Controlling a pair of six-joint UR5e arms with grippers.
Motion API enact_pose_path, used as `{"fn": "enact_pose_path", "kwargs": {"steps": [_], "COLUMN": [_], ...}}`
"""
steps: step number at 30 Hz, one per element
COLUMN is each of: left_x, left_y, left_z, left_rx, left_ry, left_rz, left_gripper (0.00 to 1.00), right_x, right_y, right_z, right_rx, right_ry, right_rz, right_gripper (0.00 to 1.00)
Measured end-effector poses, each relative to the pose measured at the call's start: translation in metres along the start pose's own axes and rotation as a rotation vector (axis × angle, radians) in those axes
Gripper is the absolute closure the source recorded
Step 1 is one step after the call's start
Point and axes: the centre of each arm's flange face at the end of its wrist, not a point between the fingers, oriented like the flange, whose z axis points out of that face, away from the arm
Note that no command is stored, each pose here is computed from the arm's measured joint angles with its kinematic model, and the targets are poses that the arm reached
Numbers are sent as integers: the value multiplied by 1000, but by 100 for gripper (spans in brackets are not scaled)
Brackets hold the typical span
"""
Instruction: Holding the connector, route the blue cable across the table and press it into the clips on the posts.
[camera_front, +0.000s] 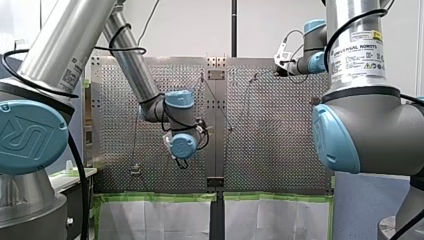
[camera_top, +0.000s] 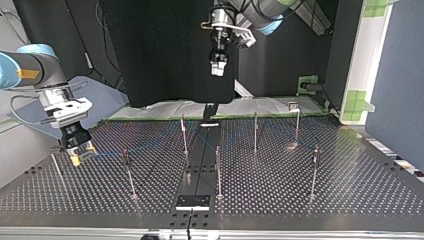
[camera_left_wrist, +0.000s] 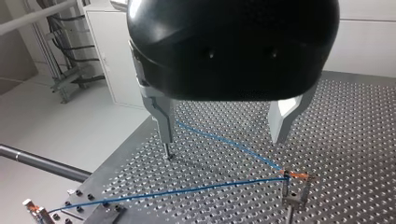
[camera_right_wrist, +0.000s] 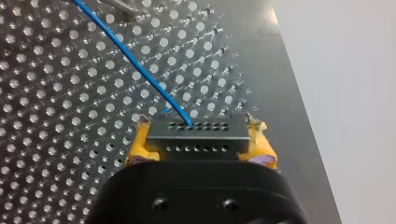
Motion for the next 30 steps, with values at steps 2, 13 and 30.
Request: {"fn": "enact_pose_path", "kwargs": {"steps": [2,13,30], "left_x": [1,3,3], "left_y": [5,12,12], "left_z": [-8,-19,-19], "left_rx": [0,1,1], "left_ry": [0,0,0], "left_rz": [-1,-1,-1], "left_gripper": [2,2,2], "right_x": [0,0,0], "right_y": [0,0,0], "right_z": [0,0,0], "right_rx": [0,0,0], "right_ry": [0,0,0], "right_rz": [0,0,0], "right_gripper": [100,100,100]}}
